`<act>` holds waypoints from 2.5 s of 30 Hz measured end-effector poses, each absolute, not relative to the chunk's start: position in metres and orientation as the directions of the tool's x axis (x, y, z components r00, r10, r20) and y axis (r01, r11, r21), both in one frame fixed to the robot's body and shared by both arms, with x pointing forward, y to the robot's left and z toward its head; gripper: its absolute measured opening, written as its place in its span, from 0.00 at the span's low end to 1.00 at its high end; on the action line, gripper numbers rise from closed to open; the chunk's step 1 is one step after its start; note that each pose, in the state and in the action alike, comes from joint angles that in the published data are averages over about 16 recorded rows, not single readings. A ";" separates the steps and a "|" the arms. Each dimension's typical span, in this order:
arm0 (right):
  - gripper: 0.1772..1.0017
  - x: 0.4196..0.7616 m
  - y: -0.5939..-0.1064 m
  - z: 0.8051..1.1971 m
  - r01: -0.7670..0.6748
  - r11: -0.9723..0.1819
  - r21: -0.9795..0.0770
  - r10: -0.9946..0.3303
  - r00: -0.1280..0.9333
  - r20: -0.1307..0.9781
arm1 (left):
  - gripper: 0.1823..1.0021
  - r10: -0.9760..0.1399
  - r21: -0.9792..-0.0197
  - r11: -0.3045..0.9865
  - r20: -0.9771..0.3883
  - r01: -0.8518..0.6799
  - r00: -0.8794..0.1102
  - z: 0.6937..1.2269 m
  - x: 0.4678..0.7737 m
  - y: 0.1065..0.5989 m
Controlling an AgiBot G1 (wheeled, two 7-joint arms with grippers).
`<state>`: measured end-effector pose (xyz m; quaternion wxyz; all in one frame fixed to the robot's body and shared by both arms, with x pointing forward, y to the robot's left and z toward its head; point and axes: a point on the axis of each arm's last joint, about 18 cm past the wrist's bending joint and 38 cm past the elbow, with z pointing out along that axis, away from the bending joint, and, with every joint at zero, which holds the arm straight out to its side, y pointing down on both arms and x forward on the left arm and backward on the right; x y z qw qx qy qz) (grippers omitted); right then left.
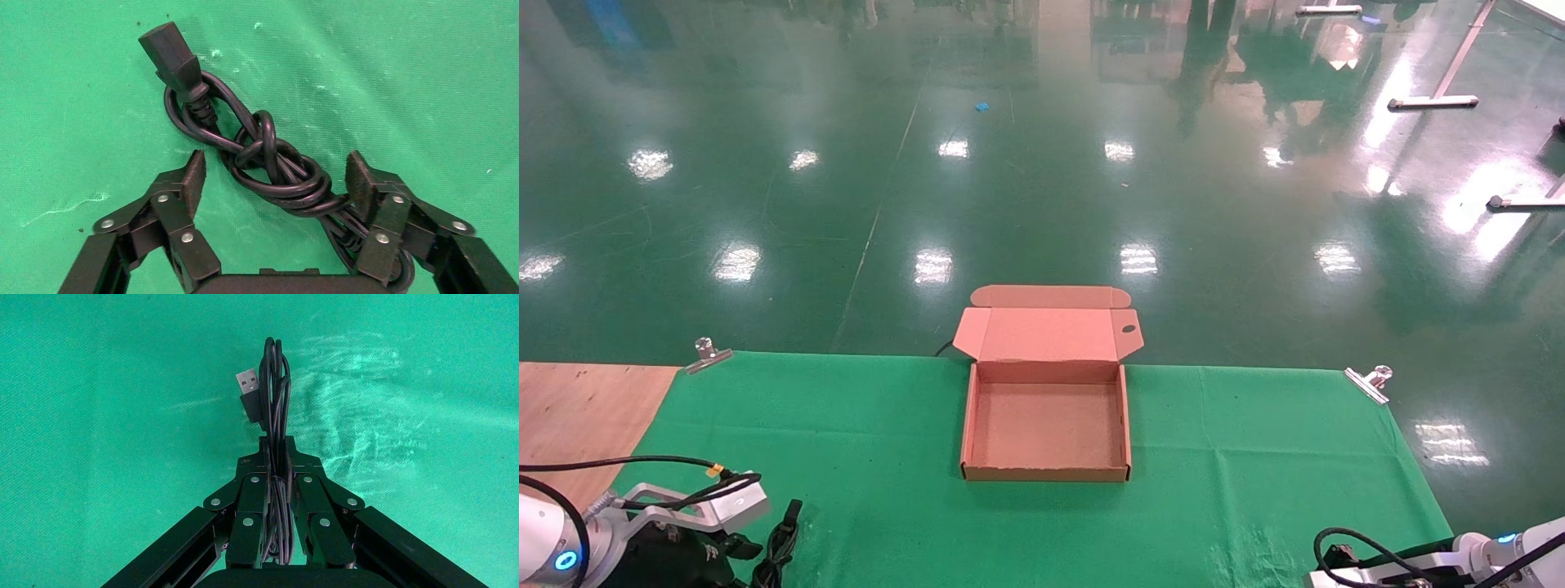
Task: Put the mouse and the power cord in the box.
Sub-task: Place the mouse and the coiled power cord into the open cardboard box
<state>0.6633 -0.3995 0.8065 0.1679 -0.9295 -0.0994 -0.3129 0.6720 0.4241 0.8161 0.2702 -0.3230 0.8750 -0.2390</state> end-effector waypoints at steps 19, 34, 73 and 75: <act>0.05 0.663 -0.401 0.808 0.287 -0.924 -0.255 0.073 0.783 0.618 | 0.42 -0.644 -0.566 0.726 -0.359 -0.392 -0.675 0.824 0.677 0.415; 0.05 0.665 -0.398 0.869 0.361 -0.895 -0.262 0.088 0.718 0.691 | 0.28 -0.453 -0.484 0.854 -0.511 -0.191 -0.730 0.885 0.689 0.390; 0.05 0.674 -0.249 1.128 0.594 -0.803 -0.051 0.208 0.360 0.909 | 0.26 0.292 0.136 0.880 -0.911 0.454 -0.293 1.101 0.713 0.272; 0.05 0.676 -0.245 1.130 0.592 -0.804 -0.048 0.206 0.354 0.912 | 0.26 0.297 0.142 0.875 -0.913 0.463 -0.280 1.102 0.716 0.267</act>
